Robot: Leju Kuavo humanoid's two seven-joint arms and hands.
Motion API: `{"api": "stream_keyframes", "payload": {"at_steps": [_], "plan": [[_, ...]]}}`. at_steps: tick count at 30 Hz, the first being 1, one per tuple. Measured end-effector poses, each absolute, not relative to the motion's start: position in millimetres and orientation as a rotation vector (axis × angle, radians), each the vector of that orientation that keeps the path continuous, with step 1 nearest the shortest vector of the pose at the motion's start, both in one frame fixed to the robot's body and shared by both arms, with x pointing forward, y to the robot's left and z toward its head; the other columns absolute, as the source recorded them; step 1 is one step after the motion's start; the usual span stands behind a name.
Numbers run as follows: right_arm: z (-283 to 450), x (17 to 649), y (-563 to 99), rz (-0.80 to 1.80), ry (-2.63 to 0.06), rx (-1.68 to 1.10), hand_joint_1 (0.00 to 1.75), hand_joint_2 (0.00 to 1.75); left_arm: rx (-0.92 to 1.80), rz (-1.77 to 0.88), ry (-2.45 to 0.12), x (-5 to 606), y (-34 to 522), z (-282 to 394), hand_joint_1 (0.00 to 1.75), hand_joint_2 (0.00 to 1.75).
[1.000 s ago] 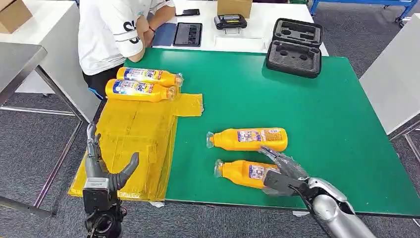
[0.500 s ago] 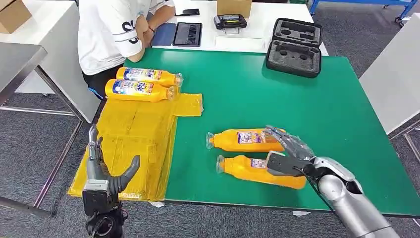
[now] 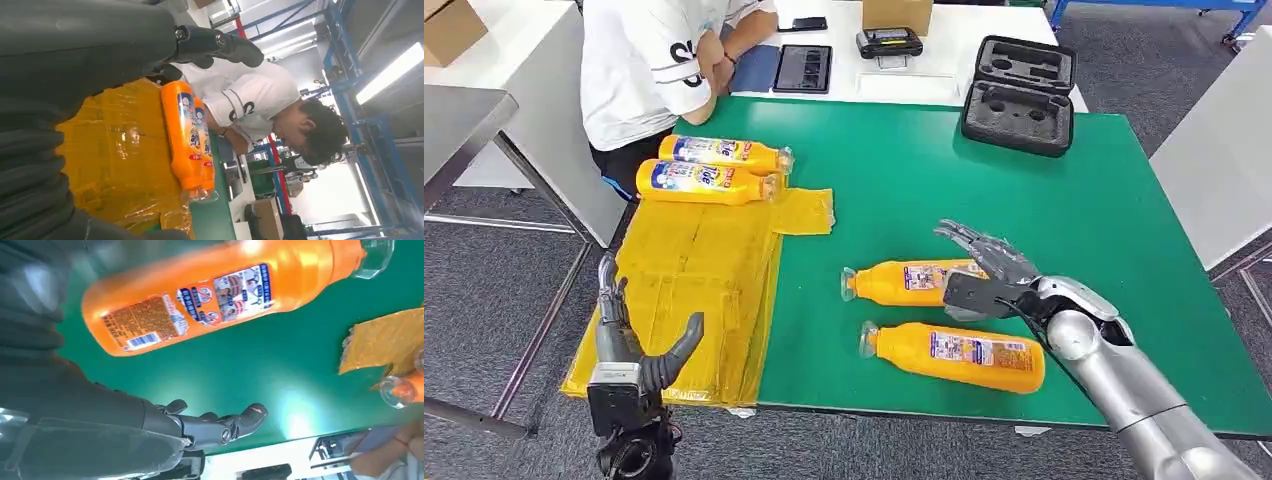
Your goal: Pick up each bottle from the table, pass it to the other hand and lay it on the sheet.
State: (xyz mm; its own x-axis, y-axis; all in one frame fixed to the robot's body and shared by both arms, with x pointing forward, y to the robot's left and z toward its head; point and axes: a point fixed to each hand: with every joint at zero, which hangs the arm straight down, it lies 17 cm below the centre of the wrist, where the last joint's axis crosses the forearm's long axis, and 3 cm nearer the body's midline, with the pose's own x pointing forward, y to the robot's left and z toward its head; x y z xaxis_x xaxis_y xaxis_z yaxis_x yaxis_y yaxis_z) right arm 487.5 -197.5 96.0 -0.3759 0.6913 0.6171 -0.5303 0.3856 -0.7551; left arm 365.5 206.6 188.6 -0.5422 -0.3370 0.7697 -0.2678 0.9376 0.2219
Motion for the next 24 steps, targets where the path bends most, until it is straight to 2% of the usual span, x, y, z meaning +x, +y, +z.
{"api": "stream_keyframes", "payload": {"at_steps": [13,18,24], "plan": [[76.8,473.0,-197.5,1.284,-1.442,-0.123,0.00,1.75,0.444,-0.100,-2.162,356.6,210.4,187.0,0.00,1.75],[67.6,434.1,-219.3,1.252,-1.469,-0.208,0.00,1.75,0.443,-0.102,-2.165,347.5,211.7,186.7,0.00,1.75],[69.3,369.3,-208.5,1.276,-1.509,-0.253,0.00,1.75,0.425,-0.102,-2.173,344.2,210.8,189.8,0.00,1.75]]}}
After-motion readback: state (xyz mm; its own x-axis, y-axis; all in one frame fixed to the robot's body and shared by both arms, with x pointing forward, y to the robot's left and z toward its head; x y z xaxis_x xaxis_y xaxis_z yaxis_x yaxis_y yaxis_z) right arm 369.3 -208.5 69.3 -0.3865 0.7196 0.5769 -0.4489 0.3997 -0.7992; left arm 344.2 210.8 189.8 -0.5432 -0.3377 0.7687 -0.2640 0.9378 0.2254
